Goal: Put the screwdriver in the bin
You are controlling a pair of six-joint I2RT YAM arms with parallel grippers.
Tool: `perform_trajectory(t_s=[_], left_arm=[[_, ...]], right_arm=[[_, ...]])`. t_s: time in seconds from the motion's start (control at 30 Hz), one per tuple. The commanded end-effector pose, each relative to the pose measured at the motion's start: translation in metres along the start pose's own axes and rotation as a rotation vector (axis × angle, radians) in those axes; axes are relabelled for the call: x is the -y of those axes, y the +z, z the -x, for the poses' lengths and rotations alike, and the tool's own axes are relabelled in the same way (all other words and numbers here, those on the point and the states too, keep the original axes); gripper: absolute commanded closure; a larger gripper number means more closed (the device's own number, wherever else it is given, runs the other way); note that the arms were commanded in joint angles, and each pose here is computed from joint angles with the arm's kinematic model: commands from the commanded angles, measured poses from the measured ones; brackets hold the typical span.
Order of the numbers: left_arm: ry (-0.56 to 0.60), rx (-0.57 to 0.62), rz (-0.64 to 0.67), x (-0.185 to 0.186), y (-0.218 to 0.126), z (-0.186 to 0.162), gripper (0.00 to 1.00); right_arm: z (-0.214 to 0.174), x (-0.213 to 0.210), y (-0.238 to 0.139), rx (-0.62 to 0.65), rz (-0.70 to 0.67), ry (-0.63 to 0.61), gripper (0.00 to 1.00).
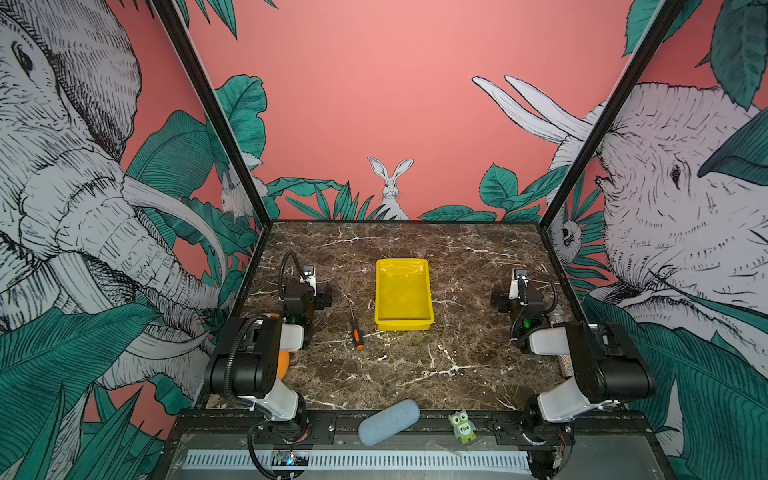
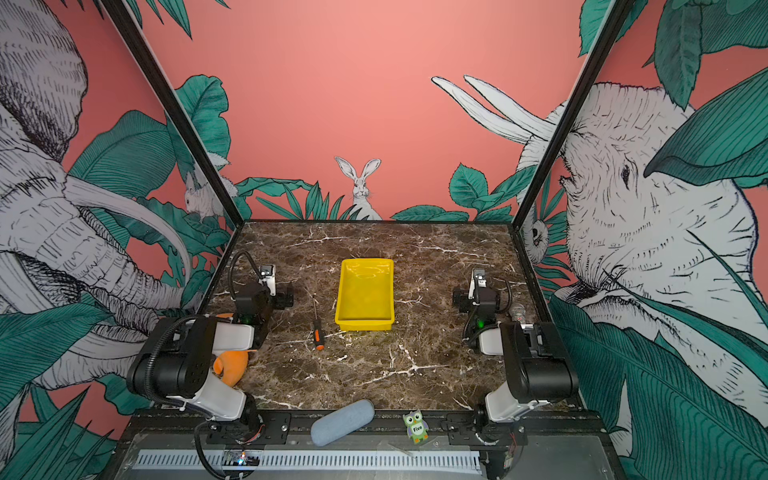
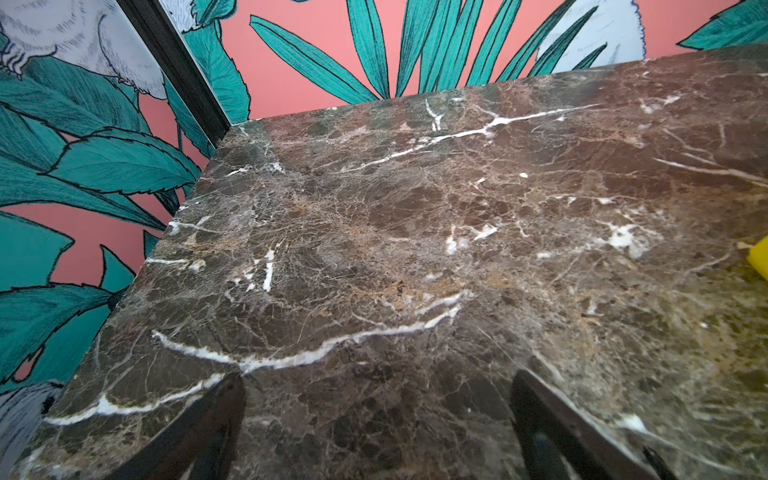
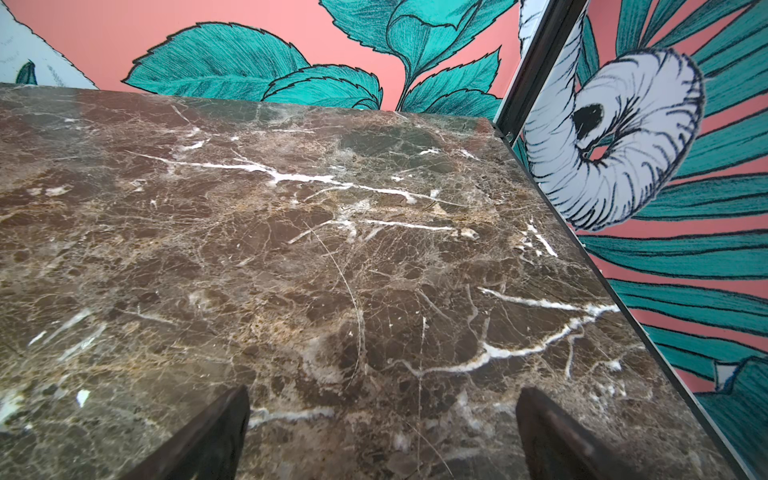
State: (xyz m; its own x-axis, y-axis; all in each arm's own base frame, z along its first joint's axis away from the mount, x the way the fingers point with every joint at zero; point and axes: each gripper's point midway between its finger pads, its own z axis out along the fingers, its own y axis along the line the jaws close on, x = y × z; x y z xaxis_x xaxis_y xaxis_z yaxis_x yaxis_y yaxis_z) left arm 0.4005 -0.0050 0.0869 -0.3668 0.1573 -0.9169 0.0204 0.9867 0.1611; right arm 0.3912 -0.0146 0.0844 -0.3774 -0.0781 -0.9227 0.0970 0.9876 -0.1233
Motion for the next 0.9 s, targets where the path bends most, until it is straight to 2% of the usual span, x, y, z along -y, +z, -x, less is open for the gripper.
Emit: perform_trajectory(t_s=[0.0, 0.87], left_arm=[[-0.008, 0.022, 0.003, -0.0015, -0.0011, 0.0085, 0.00], [-0.006, 0.045, 0.024, -0.0049, -0.0024, 0.0146, 0.00]], right_arm=[[0.0122, -0.0012, 0.0019, 0.035, 0.006, -0.004, 0.01], [0.0117, -0.0015, 0.0019, 0.034, 0.008, -0.003, 0.01]])
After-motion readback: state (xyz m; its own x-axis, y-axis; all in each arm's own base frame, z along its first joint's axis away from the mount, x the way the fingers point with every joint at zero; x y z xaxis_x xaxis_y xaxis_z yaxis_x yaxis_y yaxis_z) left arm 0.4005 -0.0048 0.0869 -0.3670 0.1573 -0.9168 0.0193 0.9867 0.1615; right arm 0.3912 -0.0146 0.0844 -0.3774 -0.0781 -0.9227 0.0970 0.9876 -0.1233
